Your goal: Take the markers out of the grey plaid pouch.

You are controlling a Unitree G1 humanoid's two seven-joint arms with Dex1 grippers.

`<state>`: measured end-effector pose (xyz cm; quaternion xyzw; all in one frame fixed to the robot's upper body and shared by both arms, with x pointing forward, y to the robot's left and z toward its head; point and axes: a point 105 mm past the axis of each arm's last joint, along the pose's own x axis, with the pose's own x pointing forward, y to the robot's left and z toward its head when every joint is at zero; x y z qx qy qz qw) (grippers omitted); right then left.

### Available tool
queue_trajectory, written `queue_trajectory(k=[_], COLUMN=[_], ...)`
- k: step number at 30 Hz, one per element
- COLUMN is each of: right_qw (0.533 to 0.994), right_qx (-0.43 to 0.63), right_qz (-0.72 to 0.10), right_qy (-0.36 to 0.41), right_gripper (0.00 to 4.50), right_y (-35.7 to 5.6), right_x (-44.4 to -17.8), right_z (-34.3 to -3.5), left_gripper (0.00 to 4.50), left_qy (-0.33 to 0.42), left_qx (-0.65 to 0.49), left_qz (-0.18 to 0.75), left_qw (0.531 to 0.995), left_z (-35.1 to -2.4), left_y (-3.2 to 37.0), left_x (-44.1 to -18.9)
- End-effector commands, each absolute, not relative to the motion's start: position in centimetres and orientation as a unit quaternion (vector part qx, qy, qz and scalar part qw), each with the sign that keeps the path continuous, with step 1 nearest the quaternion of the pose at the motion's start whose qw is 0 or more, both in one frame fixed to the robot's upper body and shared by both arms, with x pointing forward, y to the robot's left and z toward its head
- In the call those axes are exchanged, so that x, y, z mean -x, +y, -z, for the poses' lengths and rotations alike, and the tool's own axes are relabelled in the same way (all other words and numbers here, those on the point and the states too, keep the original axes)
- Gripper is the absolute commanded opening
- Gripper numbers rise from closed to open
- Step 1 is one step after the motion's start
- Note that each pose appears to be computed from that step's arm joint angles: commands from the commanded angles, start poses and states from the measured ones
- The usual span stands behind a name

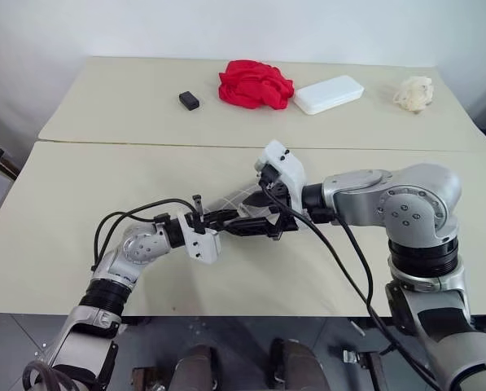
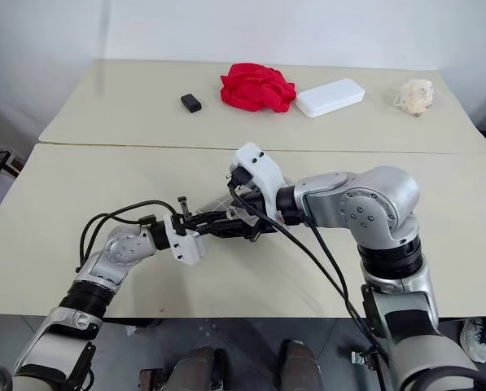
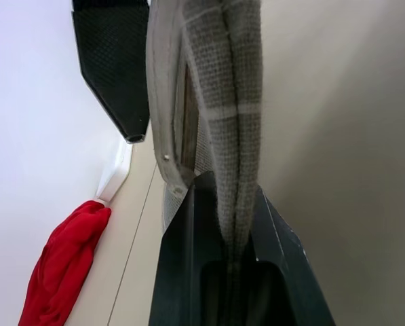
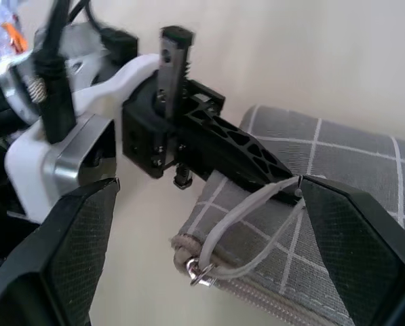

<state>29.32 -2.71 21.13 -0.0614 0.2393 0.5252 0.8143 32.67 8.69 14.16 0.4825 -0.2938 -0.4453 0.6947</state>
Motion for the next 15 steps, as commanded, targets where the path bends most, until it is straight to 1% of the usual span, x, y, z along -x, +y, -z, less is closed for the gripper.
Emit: queue_trajectory(k=[1, 5, 11, 12, 13, 15], right_qw=[0.827, 0.827, 0.819, 0.821, 0.822, 0.822], right_qx=[0.033, 0.0, -0.017, -0.017, -0.02, -0.026], right_qz=[-0.508, -0.5, -0.502, -0.498, -0.497, -0.496], right_qy=[0.237, 0.255, 0.276, 0.278, 0.279, 0.278], right_gripper=[4.44, 4.44, 4.44, 4.06, 3.84, 3.18], right_y=[-3.6, -4.1, -3.7, -3.7, -3.6, -3.4], right_x=[-29.8, -30.2, -30.0, -30.1, -30.1, -30.2], right_z=[-21.7, -21.1, -20.0, -19.8, -19.7, -19.8], left_gripper=[0.0, 0.0, 0.0, 0.0, 0.0, 0.0], left_qy=[-0.313, -0.311, -0.311, -0.311, -0.311, -0.31], left_qx=[-0.49, -0.492, -0.493, -0.493, -0.493, -0.492], left_qz=[0.438, 0.437, 0.434, 0.434, 0.433, 0.433], left_qw=[0.686, 0.686, 0.687, 0.688, 0.688, 0.688], left_z=[-14.9, -14.7, -14.8, -14.8, -14.8, -14.8], left_y=[8.4, 8.5, 8.5, 8.5, 8.5, 8.5], left_x=[-32.3, -32.3, -32.3, -32.3, -32.3, -32.3])
